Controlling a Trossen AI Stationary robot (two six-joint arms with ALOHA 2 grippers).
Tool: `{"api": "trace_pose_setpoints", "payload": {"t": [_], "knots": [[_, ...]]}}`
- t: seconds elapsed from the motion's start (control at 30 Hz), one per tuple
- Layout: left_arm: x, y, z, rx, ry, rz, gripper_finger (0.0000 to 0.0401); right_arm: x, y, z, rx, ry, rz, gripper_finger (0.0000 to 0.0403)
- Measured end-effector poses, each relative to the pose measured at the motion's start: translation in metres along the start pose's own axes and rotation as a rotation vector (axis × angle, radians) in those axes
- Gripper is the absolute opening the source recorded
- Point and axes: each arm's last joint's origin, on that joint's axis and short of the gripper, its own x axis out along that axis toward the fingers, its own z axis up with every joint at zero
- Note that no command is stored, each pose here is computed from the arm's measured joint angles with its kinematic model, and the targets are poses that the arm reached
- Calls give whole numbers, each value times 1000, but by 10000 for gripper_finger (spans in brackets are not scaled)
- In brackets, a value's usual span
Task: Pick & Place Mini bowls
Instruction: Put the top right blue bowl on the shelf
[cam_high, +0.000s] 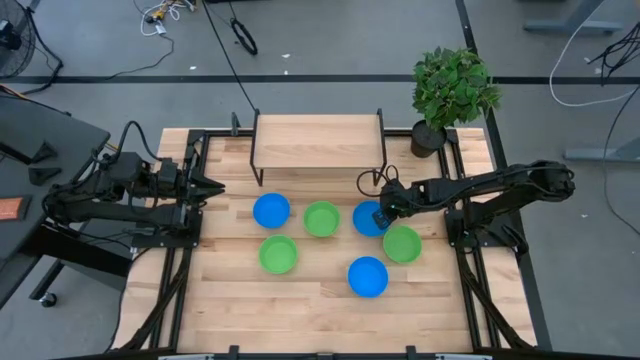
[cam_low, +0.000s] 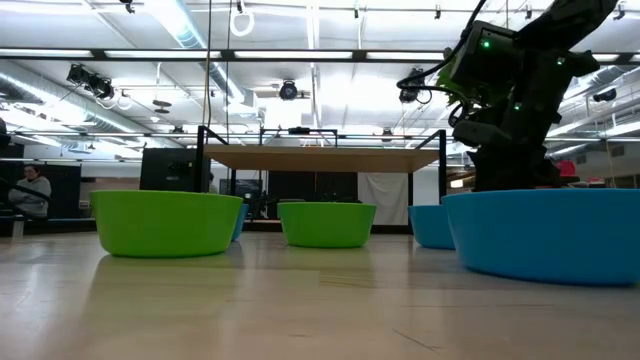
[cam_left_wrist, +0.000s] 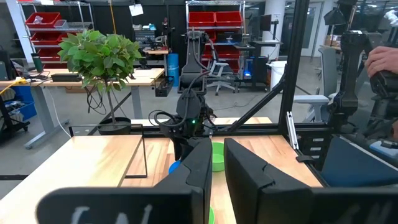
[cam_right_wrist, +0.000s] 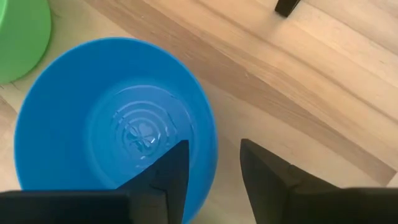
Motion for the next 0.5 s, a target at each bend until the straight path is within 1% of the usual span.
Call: {"api": "trace_pose_setpoints", "payload": {"t": [0.5], "knots": [[0,0,0,0,0,0,48,0,0,0,0,1,1,70]]}}
